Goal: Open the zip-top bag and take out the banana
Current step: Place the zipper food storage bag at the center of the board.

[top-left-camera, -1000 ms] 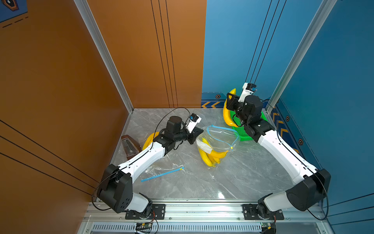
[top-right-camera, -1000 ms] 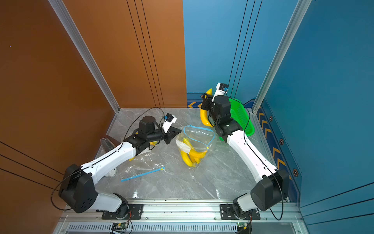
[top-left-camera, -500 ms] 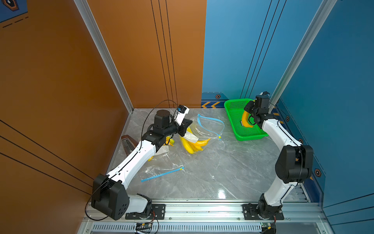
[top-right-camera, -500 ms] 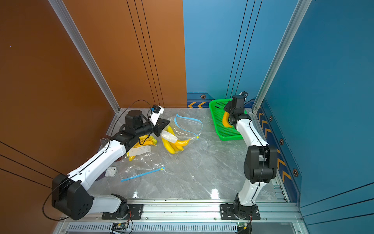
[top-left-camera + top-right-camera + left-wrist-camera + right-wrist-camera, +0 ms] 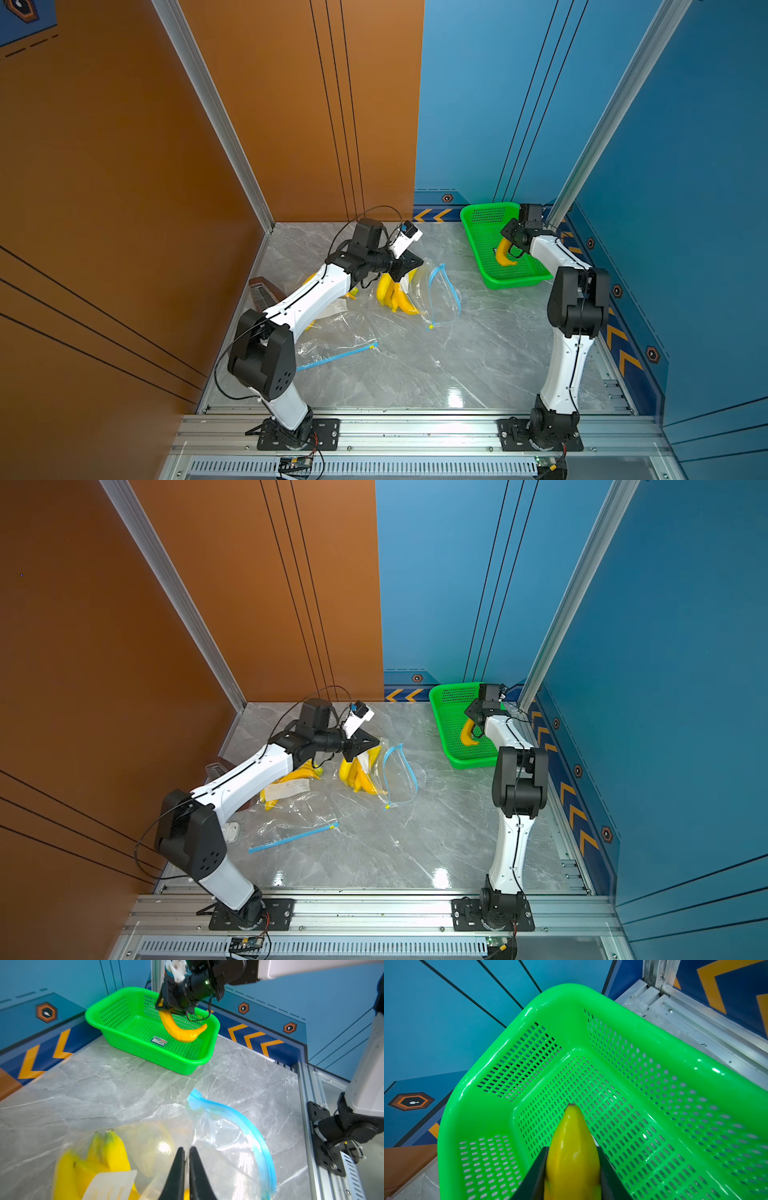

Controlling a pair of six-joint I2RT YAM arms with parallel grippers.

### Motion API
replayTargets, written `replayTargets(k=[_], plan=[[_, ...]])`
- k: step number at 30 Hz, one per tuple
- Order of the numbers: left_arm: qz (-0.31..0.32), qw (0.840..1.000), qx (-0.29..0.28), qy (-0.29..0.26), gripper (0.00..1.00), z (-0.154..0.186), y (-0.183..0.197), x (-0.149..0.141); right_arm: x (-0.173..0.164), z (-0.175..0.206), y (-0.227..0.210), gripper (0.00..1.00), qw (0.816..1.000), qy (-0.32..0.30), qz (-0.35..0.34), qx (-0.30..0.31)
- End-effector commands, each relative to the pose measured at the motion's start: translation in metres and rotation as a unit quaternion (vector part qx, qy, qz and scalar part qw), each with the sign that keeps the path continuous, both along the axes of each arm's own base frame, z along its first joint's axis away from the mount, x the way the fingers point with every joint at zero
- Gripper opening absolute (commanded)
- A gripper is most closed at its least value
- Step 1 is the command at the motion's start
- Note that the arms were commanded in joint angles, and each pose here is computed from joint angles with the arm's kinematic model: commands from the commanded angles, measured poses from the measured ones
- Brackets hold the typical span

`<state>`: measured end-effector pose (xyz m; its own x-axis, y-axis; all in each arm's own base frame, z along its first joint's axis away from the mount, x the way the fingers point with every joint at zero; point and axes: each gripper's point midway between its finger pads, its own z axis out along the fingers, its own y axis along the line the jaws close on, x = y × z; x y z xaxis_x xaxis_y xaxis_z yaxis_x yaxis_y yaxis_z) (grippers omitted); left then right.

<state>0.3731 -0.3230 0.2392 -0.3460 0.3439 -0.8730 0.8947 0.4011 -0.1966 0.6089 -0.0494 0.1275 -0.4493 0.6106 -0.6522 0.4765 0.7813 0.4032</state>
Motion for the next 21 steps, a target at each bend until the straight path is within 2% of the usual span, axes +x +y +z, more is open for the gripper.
replayTargets(k=[1, 5, 9, 11, 13, 16, 19, 21], plan=[[-0.042, 0.998, 0.031, 0.026, 0.1, -0.025, -0.025, -0.016, 0.0, -0.023, 0.004, 0.37, 0.999, 0.035, 0.001, 0.027], [-0.045, 0.997, 0.058, 0.031, 0.13, -0.048, -0.047, -0.019, 0.002, -0.035, 0.008, 0.42, 0.998, 0.052, 0.005, 0.041], [-0.044, 0.996, 0.076, 0.021, 0.16, -0.055, -0.059, -0.022, -0.002, -0.035, 0.007, 0.53, 0.997, 0.058, 0.0, 0.044], [-0.029, 0.996, 0.085, 0.013, 0.23, -0.055, -0.058, -0.019, -0.004, -0.03, 0.008, 0.57, 0.997, 0.055, 0.0, 0.047], [0.004, 0.996, 0.094, 0.008, 0.3, -0.051, -0.05, -0.012, -0.009, -0.021, 0.009, 0.61, 0.998, 0.051, -0.002, 0.043], [0.087, 0.99, 0.109, 0.002, 0.55, -0.042, -0.021, 0.005, -0.026, -0.002, 0.012, 0.66, 0.999, 0.046, -0.002, 0.027], [0.183, 0.976, 0.114, 0.007, 0.66, -0.033, 0.021, 0.021, -0.051, 0.031, 0.02, 0.69, 1.0, 0.028, -0.001, 0.007], [0.253, 0.961, 0.108, 0.026, 0.71, -0.032, 0.057, 0.033, -0.073, 0.05, 0.028, 0.69, 1.0, 0.006, -0.001, 0.008]])
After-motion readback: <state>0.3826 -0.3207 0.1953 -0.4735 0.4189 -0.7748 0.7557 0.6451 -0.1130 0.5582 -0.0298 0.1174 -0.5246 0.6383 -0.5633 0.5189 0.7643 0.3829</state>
